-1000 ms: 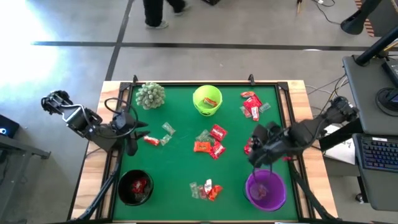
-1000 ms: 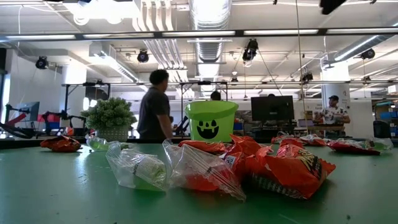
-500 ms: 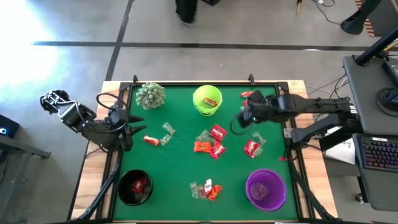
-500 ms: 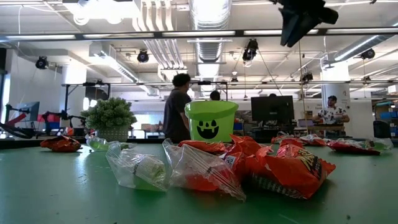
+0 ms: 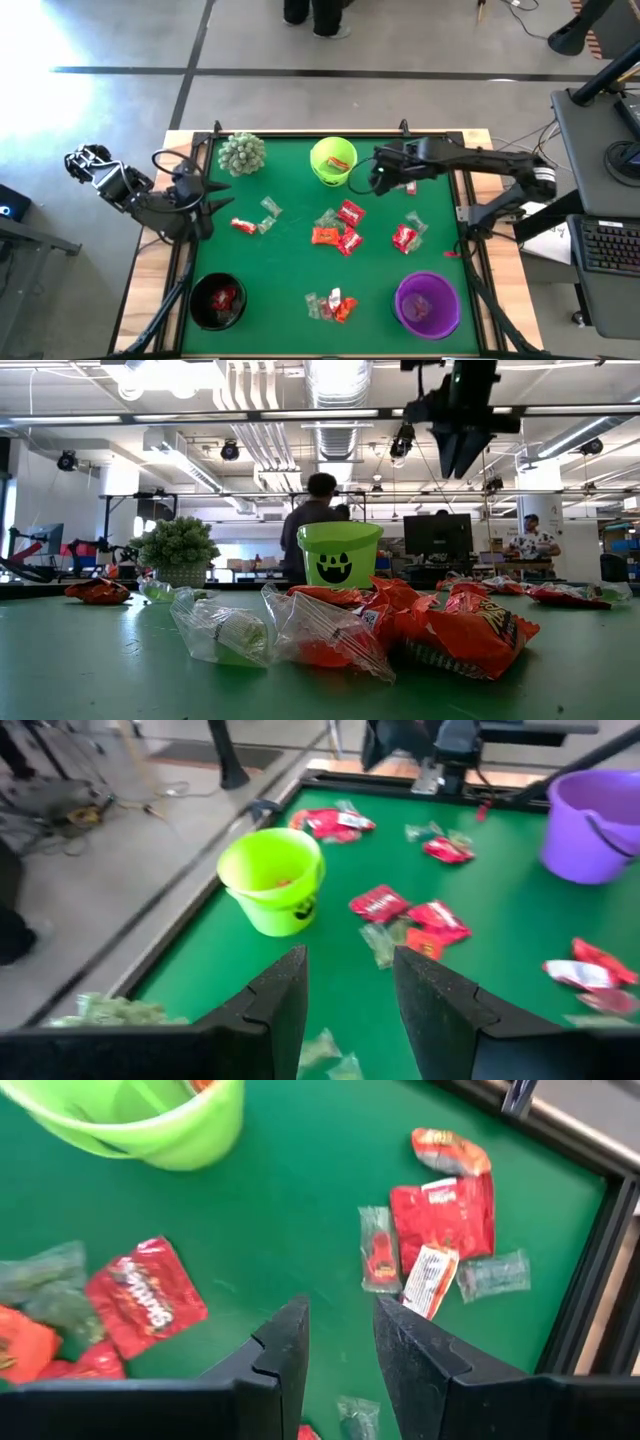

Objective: Organize candy in baskets
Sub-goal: Put the orange chocolate bar into the green bucket

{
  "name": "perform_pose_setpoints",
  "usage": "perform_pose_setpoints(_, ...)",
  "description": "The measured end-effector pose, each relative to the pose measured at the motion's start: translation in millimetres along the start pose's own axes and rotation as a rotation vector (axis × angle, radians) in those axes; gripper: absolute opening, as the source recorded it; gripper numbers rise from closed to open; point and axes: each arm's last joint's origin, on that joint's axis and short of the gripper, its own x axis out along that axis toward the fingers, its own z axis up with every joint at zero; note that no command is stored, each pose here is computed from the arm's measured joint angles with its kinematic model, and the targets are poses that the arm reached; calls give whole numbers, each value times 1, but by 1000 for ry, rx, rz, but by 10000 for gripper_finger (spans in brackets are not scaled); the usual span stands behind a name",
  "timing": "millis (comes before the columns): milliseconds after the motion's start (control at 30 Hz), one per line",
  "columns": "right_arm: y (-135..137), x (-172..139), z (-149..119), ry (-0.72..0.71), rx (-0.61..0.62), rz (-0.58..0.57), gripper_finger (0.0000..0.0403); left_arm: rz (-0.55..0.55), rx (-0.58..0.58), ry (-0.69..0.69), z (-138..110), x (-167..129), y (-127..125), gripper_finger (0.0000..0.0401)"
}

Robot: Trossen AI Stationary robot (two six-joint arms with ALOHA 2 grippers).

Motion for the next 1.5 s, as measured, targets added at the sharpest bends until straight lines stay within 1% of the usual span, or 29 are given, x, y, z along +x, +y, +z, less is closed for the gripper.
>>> perform_pose_setpoints(67,4,9,2,34,-1,-11,106,24,11,-17,0,-1,2,132)
perform_pose_setpoints(167,11,20,3,84,-11,-6,102,65,-3,-45,1,-2,5,132)
perform_pose_setpoints(267,17,31,3,110,-89,-28,97,92,-21,-70,2,-4,8,132)
perform_pose_setpoints(367,22,41,4,130,-120,-52,97,109,-33,-89,2,-6,11,132)
perform_pose_setpoints(467,23,50,6,154,-143,-68,110,111,-43,-98,2,-8,14,132)
perform_pose_setpoints(667,17,60,14,195,-149,-86,153,104,-63,-111,2,-12,20,132)
perform_pose_setpoints(833,5,61,15,244,-141,-147,161,102,-73,-119,1,-14,23,132)
perform_pose_setpoints(1000,-11,66,20,279,-79,-195,162,100,-82,-124,1,-15,24,132)
perform_pose_setpoints(1133,-25,81,20,326,-26,-224,162,98,-103,-126,2,-15,24,132)
perform_pose_setpoints(1267,-39,98,14,387,44,-261,162,98,-107,-125,2,-15,24,132)
perform_pose_setpoints(1367,-45,111,8,408,75,-265,162,98,-112,-125,2,-15,24,132)
perform_pose_setpoints(1500,-46,124,2,391,131,-245,162,98,-113,-124,2,-15,23,132)
